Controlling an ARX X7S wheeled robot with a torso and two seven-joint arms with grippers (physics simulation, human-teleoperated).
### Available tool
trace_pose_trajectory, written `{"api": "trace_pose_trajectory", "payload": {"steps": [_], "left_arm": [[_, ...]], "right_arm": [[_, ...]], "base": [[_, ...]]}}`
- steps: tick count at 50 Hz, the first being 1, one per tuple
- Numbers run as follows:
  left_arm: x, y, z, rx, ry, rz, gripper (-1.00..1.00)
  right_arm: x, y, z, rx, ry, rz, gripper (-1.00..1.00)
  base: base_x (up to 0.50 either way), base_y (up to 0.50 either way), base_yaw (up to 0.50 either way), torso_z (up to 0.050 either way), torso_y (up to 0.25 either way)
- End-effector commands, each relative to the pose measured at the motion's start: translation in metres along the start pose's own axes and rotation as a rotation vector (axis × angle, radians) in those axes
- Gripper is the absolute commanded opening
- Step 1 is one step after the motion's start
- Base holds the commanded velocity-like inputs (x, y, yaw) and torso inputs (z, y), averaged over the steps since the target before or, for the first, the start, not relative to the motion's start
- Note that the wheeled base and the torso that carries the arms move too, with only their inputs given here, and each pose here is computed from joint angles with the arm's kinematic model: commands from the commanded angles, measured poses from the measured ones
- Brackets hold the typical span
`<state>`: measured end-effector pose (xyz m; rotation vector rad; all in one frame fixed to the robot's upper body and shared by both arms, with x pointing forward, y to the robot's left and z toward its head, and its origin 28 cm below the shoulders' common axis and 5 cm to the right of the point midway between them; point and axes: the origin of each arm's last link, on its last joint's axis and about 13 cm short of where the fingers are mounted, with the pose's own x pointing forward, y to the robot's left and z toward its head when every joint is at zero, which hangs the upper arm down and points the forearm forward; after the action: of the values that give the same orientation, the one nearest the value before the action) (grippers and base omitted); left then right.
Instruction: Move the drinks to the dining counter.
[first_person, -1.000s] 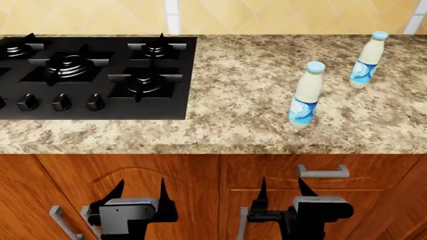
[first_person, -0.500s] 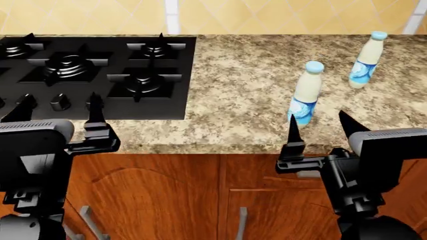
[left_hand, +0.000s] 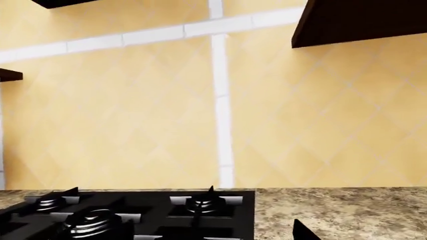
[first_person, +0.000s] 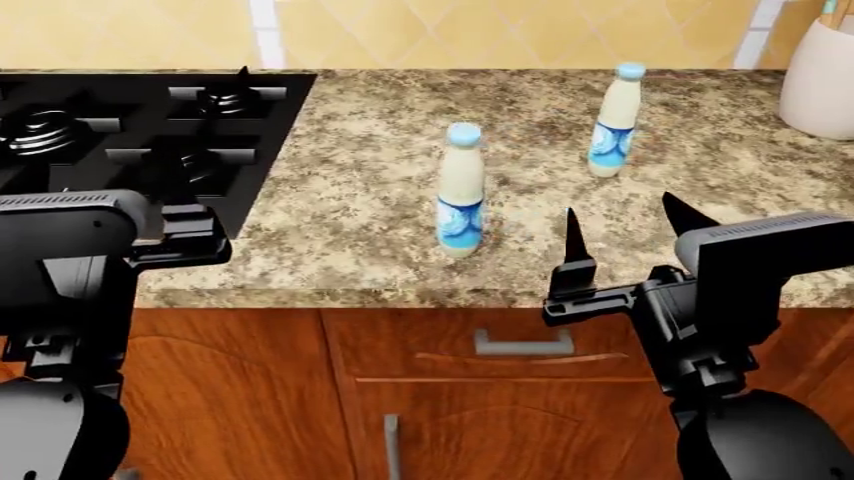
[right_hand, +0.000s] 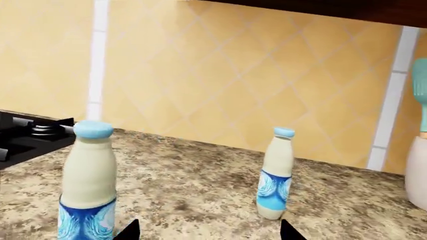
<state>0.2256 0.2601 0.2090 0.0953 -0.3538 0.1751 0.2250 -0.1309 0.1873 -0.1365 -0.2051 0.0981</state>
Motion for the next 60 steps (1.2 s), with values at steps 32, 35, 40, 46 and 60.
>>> {"api": "trace_pose_trajectory", "payload": {"steps": [32,35,40,46,60], "left_arm": [[-0.020,0.014,0.024,-0.018,-0.071,0.034,1.00],[-0.021,0.016,0.029,-0.023,-0.083,0.042,1.00],[-0.022,0.017,0.029,-0.023,-0.082,0.047,1.00],[-0.025,0.019,0.028,-0.025,-0.083,0.053,1.00],[-0.038,0.044,0.045,-0.138,0.041,-0.219,1.00]], "right_arm": [[-0.023,-0.001,0.023,-0.054,-0.036,-0.007,1.00],[-0.023,-0.002,0.025,-0.053,-0.042,-0.006,1.00],[-0.024,-0.002,0.025,-0.038,-0.030,-0.011,1.00],[-0.021,0.000,0.023,-0.053,0.004,-0.011,1.00],[0.011,-0.003,0.036,0.012,0.110,0.090,1.00]], "base": [[0.20,-0.37,0.00,0.000,0.000],[0.50,-0.21,0.00,0.000,0.000],[0.50,-0.21,0.00,0.000,0.000],[0.02,0.00,0.00,0.000,0.003],[0.00,0.00,0.00,0.000,0.000]]}}
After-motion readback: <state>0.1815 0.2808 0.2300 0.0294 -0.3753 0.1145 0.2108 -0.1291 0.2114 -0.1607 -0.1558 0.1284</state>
